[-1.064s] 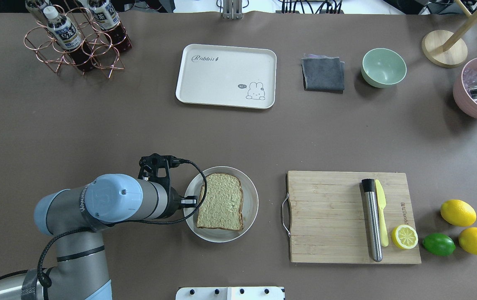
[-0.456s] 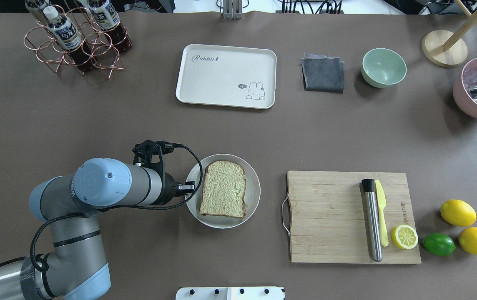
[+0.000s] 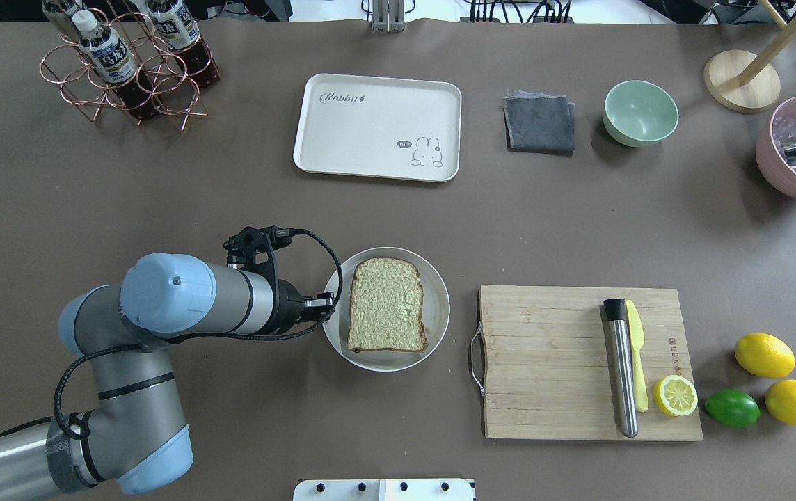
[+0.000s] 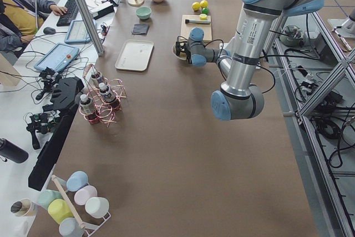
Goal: Make sandwich and place on tray
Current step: 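Slide the plate with the left gripper onto the white tray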
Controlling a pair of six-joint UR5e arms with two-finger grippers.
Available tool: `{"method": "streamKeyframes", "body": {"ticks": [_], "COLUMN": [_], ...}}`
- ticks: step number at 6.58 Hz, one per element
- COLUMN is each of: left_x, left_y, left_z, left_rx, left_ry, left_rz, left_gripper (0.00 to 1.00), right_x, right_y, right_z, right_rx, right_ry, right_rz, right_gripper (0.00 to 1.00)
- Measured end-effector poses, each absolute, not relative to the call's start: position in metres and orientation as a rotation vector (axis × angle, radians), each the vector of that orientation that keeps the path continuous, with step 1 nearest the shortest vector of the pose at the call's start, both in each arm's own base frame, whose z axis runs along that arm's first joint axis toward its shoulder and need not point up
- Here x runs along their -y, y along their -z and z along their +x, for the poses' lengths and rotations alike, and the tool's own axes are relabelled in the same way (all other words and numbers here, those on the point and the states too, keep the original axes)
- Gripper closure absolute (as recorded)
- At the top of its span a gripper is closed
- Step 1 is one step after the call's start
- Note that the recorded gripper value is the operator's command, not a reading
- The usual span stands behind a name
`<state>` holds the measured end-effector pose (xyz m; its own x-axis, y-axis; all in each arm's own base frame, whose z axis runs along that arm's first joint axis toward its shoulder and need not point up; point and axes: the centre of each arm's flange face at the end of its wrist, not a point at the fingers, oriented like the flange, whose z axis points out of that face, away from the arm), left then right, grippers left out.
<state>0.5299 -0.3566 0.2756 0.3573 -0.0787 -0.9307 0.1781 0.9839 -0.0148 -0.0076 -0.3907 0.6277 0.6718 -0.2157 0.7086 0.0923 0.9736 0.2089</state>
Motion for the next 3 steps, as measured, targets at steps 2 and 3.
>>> {"method": "streamKeyframes", "body": {"ticks": [2,3], "left_x": [0.410,0.446], "left_y": [-0.263,-0.258], "left_z": [0.521,0.512], "left_rx": [-1.204,-1.203], "left_ry": [0.197,0.203], "left_rz": [0.082,0.082], "left_gripper": [1.00,1.00], "right_x": [0.392,0.392], "right_y": [-0.625,-0.624], "right_z": [-0.007,-0.006], "right_rx": [0.821,0.830], "right_ry": [0.174,0.172], "right_rz": [0.167,0.168], "right_gripper": [0.01,0.01]}}
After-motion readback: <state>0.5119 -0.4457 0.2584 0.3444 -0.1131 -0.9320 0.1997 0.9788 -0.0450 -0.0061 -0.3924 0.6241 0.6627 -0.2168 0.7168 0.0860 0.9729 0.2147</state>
